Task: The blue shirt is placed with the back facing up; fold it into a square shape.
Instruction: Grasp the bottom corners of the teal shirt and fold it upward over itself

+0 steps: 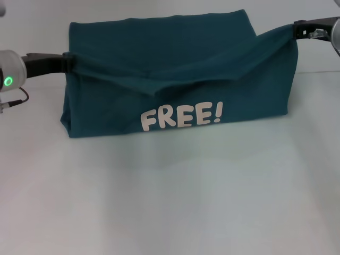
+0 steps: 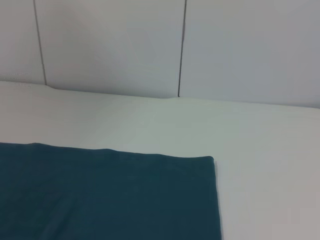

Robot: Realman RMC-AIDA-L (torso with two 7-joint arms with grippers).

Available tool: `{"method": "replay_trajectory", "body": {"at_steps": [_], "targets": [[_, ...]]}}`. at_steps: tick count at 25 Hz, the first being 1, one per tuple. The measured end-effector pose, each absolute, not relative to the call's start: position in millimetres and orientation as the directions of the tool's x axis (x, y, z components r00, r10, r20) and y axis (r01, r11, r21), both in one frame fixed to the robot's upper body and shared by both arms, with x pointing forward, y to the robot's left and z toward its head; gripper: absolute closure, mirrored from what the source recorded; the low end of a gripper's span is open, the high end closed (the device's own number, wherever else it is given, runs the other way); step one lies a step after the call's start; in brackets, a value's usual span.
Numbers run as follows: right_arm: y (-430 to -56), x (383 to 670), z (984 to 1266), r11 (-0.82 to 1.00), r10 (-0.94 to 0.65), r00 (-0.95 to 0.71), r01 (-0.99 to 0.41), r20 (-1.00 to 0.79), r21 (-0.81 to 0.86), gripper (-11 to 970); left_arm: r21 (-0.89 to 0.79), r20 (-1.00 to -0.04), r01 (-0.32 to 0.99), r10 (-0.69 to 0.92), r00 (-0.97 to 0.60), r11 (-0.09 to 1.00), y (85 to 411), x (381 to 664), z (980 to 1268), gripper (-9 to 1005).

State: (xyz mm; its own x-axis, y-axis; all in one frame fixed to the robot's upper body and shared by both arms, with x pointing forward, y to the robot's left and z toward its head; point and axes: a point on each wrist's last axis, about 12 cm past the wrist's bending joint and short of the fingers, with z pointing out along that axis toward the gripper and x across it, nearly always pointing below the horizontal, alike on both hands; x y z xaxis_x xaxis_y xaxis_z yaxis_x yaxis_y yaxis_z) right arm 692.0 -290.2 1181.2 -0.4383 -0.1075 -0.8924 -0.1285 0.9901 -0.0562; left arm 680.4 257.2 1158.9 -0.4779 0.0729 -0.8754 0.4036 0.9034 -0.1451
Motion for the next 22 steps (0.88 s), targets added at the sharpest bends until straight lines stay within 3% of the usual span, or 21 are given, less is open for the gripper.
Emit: {"method": "replay_trajectory", "body": {"at_steps": [22], "targets": [[-283.8, 702.7, 1159.2, 0.993, -0.120, -0.386, -0.049, -0.915, -0.110, 948, 0.006, -0.888, 0.324, 0.154, -0.432, 0.946, 238.5, 688.5, 1138.2, 949]]}}
